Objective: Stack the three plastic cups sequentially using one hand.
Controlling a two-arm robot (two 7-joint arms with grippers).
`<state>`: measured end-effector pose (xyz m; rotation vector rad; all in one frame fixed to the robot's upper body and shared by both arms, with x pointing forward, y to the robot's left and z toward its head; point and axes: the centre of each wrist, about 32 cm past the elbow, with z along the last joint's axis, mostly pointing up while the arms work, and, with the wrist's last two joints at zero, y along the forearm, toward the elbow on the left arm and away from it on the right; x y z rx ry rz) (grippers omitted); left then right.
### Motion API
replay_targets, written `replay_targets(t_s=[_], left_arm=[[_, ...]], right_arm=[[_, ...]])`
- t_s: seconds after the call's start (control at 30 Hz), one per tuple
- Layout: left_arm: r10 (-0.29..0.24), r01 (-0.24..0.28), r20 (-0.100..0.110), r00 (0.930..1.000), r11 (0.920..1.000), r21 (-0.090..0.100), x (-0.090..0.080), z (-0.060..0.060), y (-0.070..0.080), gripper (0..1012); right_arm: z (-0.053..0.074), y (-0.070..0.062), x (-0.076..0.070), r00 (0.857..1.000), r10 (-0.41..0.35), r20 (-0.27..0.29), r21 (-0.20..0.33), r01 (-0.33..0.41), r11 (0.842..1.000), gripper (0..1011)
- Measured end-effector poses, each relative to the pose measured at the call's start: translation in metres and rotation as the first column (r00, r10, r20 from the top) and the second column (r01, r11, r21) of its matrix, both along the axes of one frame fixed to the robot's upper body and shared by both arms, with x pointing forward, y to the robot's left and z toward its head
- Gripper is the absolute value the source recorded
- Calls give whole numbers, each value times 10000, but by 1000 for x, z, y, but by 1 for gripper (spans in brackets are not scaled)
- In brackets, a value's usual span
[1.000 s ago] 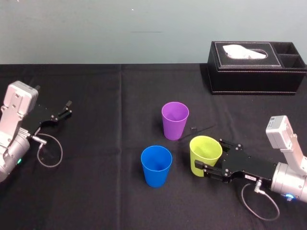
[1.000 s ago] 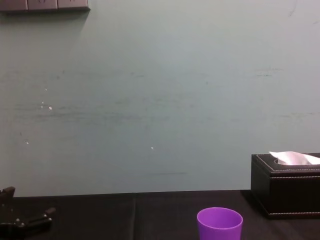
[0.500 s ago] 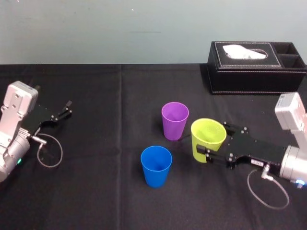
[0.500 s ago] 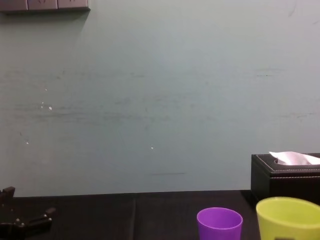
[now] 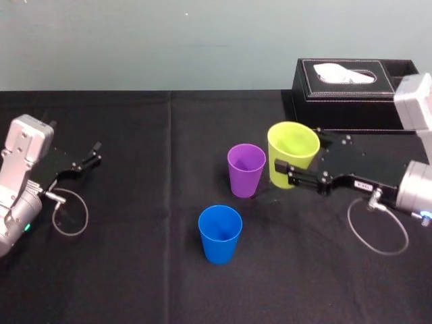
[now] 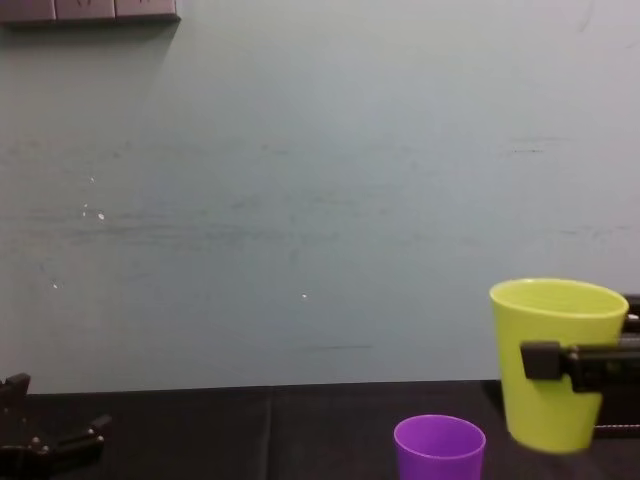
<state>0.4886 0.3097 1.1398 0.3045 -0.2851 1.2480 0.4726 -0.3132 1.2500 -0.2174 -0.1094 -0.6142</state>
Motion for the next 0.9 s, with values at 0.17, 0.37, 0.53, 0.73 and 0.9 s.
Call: replay_targets(t_s=[0.17,0.37,0.53,0.73,0.9], left_arm=[[0,0,0,10000,10000,-1,0,0,0,1011],[0,0,1,10000,10000,0,0,0,0,1011],[0,0,-1,10000,10000,0,0,0,0,1011],[0,0,0,10000,10000,0,0,0,0,1011],[0,0,-1,10000,10000,0,0,0,0,1011]], right_arm=[[5,5,9,10000,-46,84,55,45,10000,731],[8,14,21,9999,-48,163,41,48,10000,731],[8,21,31,9999,-71,147,-18,71,10000,731],[3,31,43,9999,-138,36,-111,139,9998,731],[-2,35,50,9998,-188,-75,-108,187,9998,731]])
